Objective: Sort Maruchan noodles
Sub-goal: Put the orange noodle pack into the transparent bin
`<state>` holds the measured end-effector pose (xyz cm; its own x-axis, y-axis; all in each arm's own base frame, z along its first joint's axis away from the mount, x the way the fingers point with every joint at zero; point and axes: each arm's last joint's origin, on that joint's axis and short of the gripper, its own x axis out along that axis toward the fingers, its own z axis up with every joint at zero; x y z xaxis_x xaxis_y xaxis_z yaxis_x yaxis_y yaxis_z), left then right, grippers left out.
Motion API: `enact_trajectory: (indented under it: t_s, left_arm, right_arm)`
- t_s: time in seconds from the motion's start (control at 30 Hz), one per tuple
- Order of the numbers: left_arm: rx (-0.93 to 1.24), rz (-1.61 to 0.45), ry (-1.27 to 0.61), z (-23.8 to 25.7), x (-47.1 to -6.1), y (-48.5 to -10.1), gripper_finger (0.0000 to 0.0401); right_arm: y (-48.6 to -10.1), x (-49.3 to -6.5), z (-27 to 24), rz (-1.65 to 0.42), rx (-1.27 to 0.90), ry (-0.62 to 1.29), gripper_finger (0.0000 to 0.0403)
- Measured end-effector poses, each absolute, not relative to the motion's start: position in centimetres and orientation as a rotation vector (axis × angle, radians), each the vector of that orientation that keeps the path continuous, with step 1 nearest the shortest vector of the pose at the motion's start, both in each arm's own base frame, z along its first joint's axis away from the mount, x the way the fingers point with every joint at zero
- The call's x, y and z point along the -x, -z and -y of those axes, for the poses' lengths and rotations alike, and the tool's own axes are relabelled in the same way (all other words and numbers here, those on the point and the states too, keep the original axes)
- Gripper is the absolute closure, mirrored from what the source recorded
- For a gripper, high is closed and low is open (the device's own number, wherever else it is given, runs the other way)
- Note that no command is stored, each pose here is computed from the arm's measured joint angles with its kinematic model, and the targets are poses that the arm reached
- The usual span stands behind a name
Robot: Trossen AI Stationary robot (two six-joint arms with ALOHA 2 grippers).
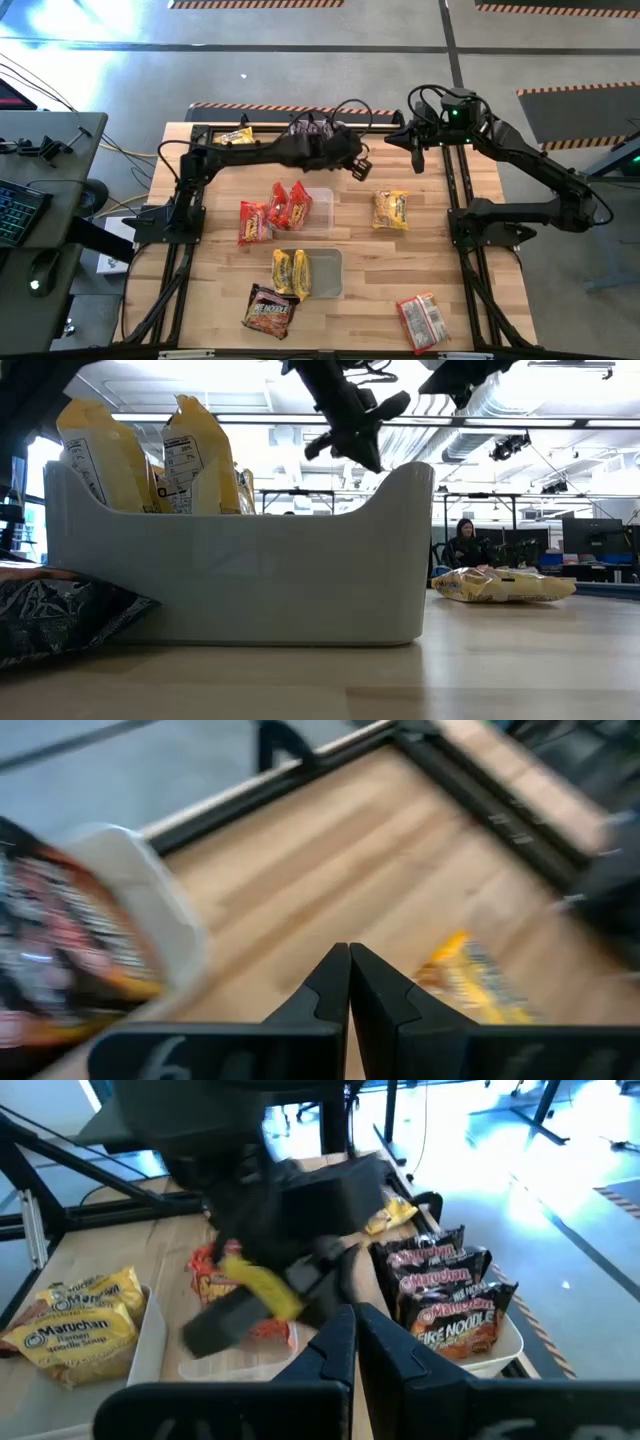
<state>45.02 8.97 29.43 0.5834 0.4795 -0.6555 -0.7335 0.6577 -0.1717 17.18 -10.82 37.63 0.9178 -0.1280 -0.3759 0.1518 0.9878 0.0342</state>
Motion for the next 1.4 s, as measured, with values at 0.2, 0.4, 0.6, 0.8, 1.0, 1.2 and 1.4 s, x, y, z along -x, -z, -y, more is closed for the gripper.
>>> enact_trajectory:
  t_s: [0.2,0.4,0.6,0.8,1.0,1.2,1.4]
  left_arm:
    - [0.547,-0.427,-0.639,-7.2,-44.2,-27.5,0.0401]
    - [0.558,-0.273,-0.583,-6.1,-40.0,-28.2,0.0401]
    - [0.597,-0.239,-0.550,-4.9,-34.7,-28.5,0.0401]
    - [0.741,-0.315,-0.451,-3.7,-28.5,-29.7,0.0401]
    - [0.845,-0.529,-0.580,-1.5,-21.6,-30.9,0.0401]
    - [0.978,-0.748,-0.750,-0.1,-16.2,-30.4,0.0401]
    - [1.143,-0.847,-0.740,1.2,-13.9,-27.5,0.0401]
  right_arm:
    - [-37.1,-18.3,11.5,-0.381,-0.071,0.089,0.0403]
    - [-36.4,-19.7,12.3,-0.338,-0.015,0.026,0.0403]
    - [-32.6,-20.0,12.4,-0.178,-0.134,0.010,0.0403]
    - [-30.9,-19.2,11.9,-0.090,-0.236,0.120,0.0403]
    - [-31.1,-18.8,11.8,-0.079,-0.238,0.203,0.0403]
    - [-31.1,-18.8,11.9,-0.076,-0.270,0.254,0.0403]
    - [-31.1,-18.8,12.0,-0.072,-0.280,0.275,0.0403]
